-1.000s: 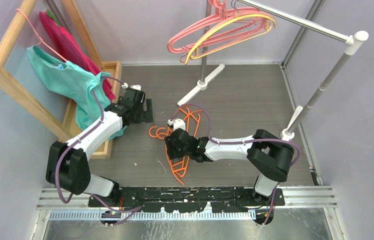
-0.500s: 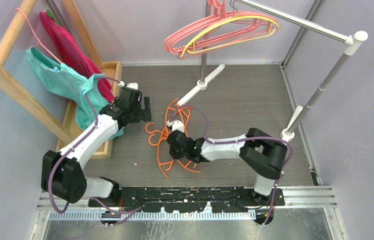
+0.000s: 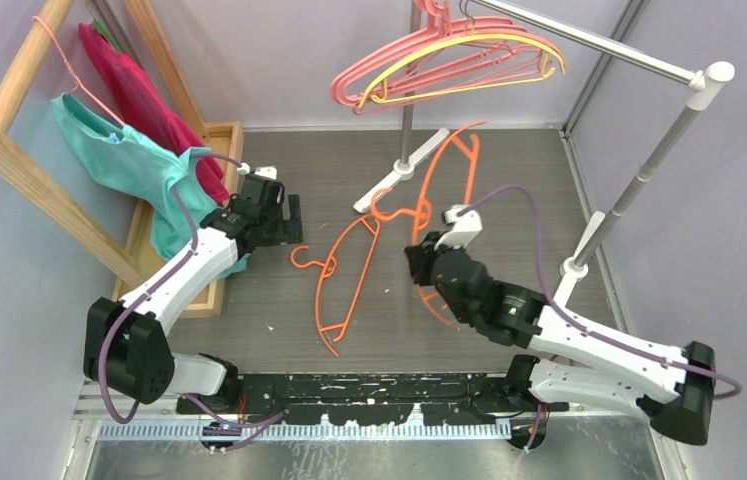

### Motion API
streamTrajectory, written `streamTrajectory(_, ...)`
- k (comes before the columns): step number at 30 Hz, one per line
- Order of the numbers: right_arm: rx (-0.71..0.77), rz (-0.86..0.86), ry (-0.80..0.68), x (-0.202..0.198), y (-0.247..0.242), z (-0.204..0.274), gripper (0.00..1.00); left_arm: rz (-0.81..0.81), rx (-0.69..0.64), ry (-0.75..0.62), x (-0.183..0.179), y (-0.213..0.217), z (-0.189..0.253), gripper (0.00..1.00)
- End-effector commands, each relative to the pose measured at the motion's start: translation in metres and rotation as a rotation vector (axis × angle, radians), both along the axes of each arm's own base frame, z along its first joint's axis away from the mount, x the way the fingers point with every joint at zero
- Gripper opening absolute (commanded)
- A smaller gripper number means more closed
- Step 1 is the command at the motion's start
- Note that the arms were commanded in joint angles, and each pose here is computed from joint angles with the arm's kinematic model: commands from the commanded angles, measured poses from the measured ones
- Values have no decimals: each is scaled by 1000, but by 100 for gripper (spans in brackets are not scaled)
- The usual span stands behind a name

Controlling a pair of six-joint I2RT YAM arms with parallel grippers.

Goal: Organize the hangers

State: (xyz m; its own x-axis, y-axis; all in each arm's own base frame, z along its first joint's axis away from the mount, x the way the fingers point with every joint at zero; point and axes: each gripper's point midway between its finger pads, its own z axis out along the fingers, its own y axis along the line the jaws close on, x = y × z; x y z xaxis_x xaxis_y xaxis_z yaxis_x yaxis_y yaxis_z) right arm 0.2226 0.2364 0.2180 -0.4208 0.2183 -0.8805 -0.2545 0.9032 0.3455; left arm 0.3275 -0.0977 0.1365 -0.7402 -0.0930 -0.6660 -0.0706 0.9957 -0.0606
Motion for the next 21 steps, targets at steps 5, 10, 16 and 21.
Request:
streamTrajectory(5,308,-278,-299,68,-76,147,1,-16,-13,-37,8,-4,7,98)
streamTrajectory(10,480,-265,-377,110,-86,197,1,-31,-21,-46,5,-5,8,98)
streamTrajectory(16,643,-223,-457,137,-96,238,1,-34,-21,-58,7,-5,11,98)
streamTrajectory(21,763,-178,-531,144,-113,264,1,-35,-17,-54,10,-6,10,98)
